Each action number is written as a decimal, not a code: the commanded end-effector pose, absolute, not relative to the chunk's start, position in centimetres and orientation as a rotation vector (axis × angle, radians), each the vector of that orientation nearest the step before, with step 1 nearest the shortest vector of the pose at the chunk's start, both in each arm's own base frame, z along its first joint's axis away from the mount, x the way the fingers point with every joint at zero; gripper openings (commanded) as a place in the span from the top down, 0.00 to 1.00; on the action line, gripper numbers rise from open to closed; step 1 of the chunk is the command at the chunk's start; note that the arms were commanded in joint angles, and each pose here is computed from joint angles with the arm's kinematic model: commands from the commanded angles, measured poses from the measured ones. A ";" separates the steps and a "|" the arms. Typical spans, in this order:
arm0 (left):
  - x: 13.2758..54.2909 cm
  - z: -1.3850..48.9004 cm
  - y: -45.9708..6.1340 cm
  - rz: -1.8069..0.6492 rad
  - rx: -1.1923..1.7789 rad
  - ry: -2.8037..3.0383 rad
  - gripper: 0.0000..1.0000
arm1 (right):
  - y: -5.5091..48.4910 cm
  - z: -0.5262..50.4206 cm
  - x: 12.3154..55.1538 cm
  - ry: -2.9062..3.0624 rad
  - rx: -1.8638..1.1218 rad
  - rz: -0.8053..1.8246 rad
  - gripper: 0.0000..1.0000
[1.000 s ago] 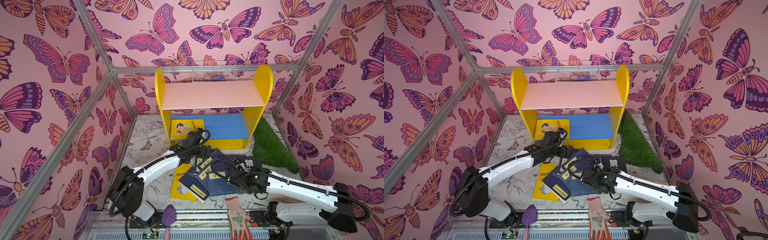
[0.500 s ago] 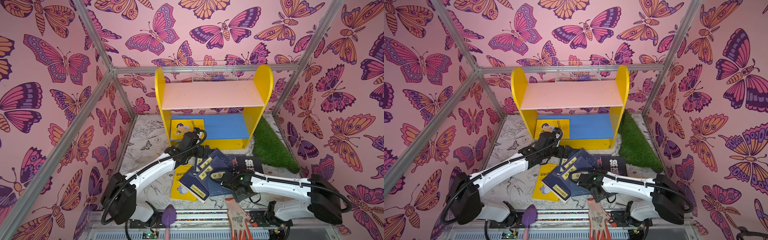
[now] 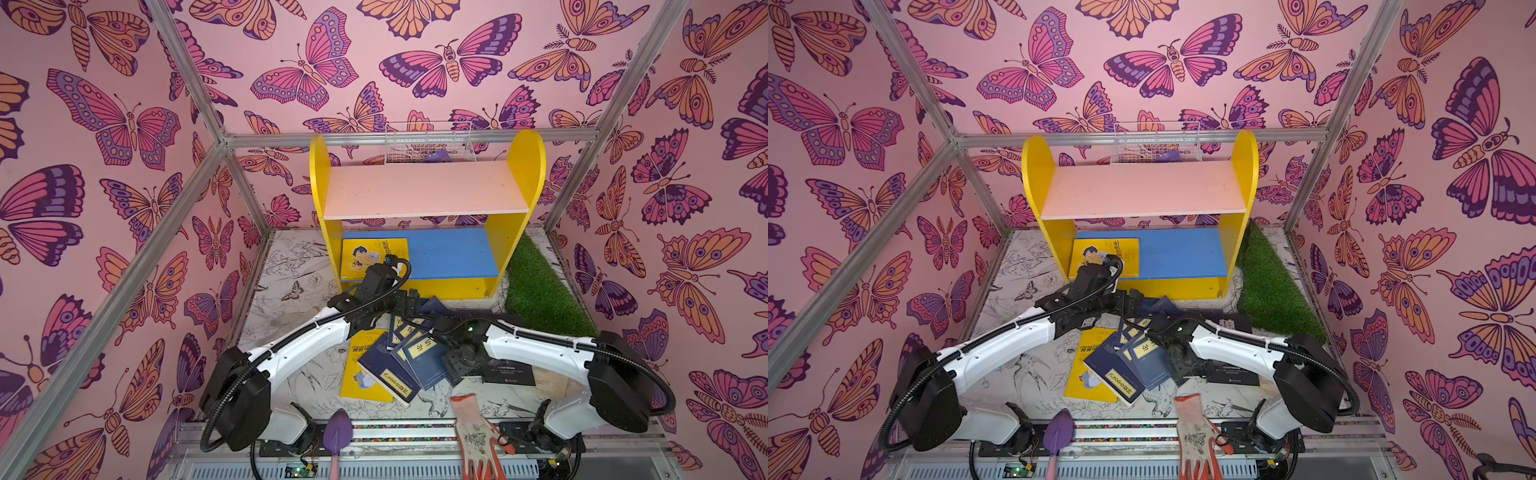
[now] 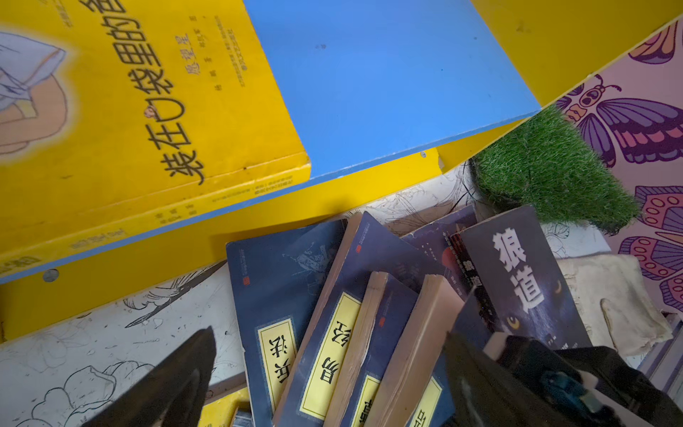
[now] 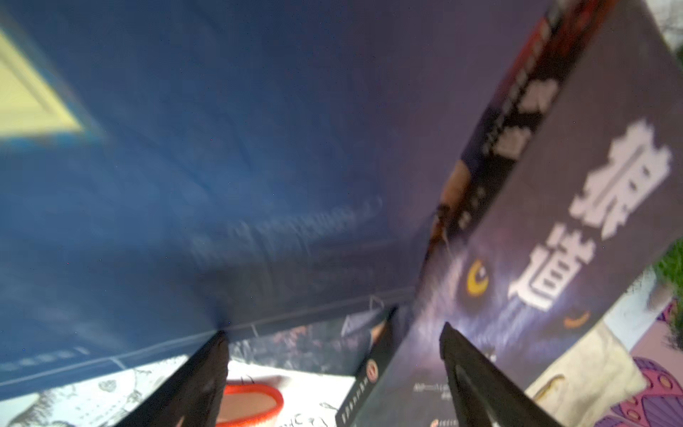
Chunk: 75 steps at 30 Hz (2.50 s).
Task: Stacking books/files
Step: Move the books to the books, then pick up the books.
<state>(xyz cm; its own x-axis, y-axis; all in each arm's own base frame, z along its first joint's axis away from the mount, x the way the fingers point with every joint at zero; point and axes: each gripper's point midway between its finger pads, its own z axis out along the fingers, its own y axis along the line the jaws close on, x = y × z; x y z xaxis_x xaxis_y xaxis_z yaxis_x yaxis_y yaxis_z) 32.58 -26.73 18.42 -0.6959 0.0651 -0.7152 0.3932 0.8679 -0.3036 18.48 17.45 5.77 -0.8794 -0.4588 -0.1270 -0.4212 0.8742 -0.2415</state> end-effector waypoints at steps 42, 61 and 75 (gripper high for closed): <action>25.2 7.3 -46.6 -0.859 1.435 2.391 0.06 | 3.4 4.0 23.0 2.688 0.995 0.526 0.15; 24.6 5.1 -47.6 -0.970 1.467 2.488 0.24 | 6.9 6.5 25.5 2.654 0.756 0.607 0.16; 23.3 12.9 -52.2 -1.256 1.560 2.178 0.40 | 7.1 5.9 25.2 2.691 0.697 0.552 0.16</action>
